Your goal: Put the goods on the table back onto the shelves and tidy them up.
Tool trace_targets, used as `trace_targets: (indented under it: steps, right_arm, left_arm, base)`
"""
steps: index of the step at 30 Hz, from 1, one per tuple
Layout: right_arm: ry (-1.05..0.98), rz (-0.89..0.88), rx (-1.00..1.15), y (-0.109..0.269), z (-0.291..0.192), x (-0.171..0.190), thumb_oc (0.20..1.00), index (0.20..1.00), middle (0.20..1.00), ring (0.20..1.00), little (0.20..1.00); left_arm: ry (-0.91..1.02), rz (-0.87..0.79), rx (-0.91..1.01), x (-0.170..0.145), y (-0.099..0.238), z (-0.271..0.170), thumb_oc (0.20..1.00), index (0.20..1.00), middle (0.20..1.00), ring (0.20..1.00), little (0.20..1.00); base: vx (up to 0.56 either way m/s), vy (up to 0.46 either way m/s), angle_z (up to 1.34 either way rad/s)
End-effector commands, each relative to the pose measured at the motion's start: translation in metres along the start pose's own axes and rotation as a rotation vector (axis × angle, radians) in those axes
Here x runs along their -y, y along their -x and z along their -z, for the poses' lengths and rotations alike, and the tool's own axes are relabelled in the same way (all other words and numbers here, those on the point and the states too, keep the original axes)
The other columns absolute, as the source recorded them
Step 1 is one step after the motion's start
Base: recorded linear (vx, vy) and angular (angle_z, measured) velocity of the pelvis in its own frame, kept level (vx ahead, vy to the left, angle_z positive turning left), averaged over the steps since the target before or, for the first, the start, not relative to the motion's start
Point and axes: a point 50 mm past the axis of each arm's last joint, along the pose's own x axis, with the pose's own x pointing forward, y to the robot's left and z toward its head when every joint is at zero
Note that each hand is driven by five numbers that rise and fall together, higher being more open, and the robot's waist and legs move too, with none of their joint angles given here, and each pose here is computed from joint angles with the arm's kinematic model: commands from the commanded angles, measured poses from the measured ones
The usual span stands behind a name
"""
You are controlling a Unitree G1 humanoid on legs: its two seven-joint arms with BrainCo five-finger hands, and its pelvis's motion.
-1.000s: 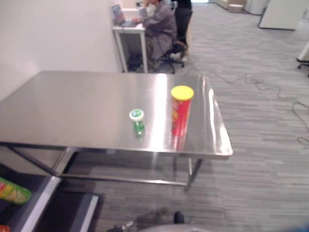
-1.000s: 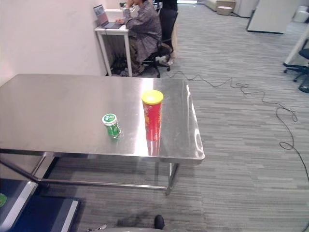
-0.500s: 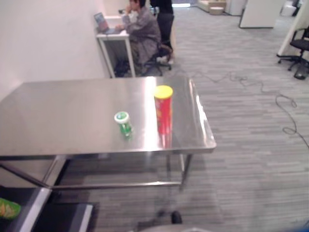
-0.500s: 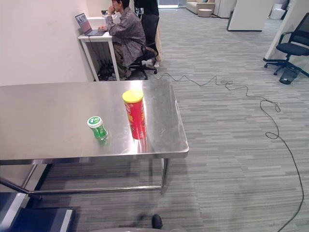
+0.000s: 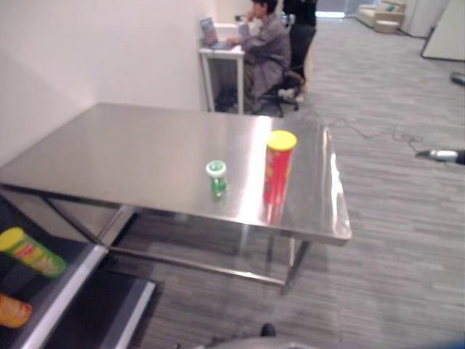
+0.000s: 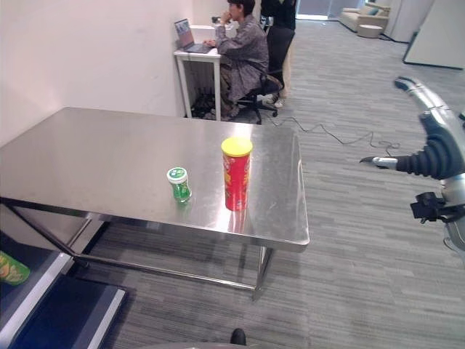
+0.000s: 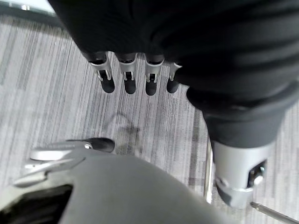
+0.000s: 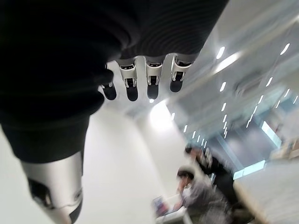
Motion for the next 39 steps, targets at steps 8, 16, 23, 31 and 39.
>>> trace_targets:
  steps: [8, 16, 23, 31, 39]
  right_arm:
    - [-0.245, -0.095, 0.165, -0.044, -0.025, 0.006, 1.0, 1.0, 1.0, 1.0, 1.0]
    - [-0.273, -0.226, 0.202, -0.063, -0.036, -0.022, 1.0, 1.0, 1.0, 1.0, 1.0]
    - [-0.244, -0.331, 0.239, -0.079, -0.05, -0.045, 1.0, 1.0, 1.0, 1.0, 1.0]
    - [-0.171, -0.382, 0.241, -0.089, -0.054, -0.052, 1.0, 1.0, 1.0, 1.0, 1.0]
    - [-0.043, -0.391, 0.229, -0.098, -0.054, -0.053, 1.0, 1.0, 1.0, 1.0, 1.0]
  left_arm:
    - [-0.082, 0.081, 0.033, 0.019, -0.003, -0.013, 1.0, 1.0, 1.0, 1.0, 1.0]
    - [-0.094, 0.095, 0.032, 0.022, -0.003, -0.012, 1.0, 1.0, 1.0, 1.0, 1.0]
    - [-0.067, 0.089, 0.032, 0.021, -0.002, -0.011, 1.0, 1.0, 1.0, 1.0, 1.0]
    - [-0.046, 0.084, 0.042, 0.019, -0.002, -0.013, 1.0, 1.0, 1.0, 1.0, 1.0]
    - [-0.031, 0.069, 0.053, 0.016, -0.003, -0.017, 1.0, 1.0, 1.0, 1.0, 1.0]
  base:
    - [0.02, -0.016, 0.15]
    - [0.01, -0.006, 0.04]
    - [0.01, 0.0, 0.06]
    - [0.0, 0.005, 0.08]
    - [0.0, 0.004, 0.07]
